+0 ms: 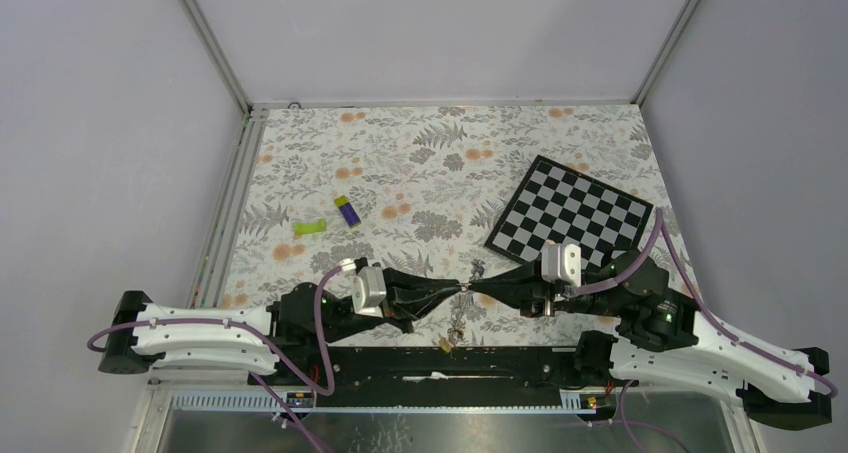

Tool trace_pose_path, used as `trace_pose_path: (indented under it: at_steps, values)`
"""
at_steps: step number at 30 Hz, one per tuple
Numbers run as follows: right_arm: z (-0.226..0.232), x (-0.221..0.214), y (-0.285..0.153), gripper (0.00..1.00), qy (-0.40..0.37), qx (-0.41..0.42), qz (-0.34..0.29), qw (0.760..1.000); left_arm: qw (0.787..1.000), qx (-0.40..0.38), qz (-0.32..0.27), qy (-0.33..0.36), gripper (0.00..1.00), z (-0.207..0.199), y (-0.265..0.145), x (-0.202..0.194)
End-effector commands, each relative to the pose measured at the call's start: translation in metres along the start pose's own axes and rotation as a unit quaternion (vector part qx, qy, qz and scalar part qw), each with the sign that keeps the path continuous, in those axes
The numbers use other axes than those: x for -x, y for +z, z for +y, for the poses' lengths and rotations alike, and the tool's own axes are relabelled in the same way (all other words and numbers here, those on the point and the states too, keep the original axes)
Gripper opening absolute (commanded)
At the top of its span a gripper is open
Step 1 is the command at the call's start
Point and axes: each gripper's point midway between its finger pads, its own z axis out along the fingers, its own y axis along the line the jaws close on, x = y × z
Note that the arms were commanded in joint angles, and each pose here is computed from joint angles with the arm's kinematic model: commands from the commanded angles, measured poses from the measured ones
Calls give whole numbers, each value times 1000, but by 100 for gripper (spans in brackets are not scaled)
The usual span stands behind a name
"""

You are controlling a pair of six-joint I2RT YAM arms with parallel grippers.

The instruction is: Remove the keys from the keyring

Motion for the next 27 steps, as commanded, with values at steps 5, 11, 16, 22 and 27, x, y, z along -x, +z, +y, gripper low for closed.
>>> trace_pose_path:
  at_steps: [5,11,16,22,27]
  values:
    - [-4,64,-3,0,-18,-10,-133,991,1000,-4,5,0,0,1,7,-4]
    - [-7,55,4,0,-8,-18,-144,989,999,-34,7,2,0,-10,15,-5]
    - [-15,55,0,0,-9,-45,-156,987,999,-39,10,1,0,-11,13,-7]
    - [-25,60,-12,0,4,-84,-190,978,1000,-29,10,0,0,-7,7,-7]
    - [-29,54,-16,0,3,-97,-176,980,1000,-19,7,5,0,-2,3,-3]
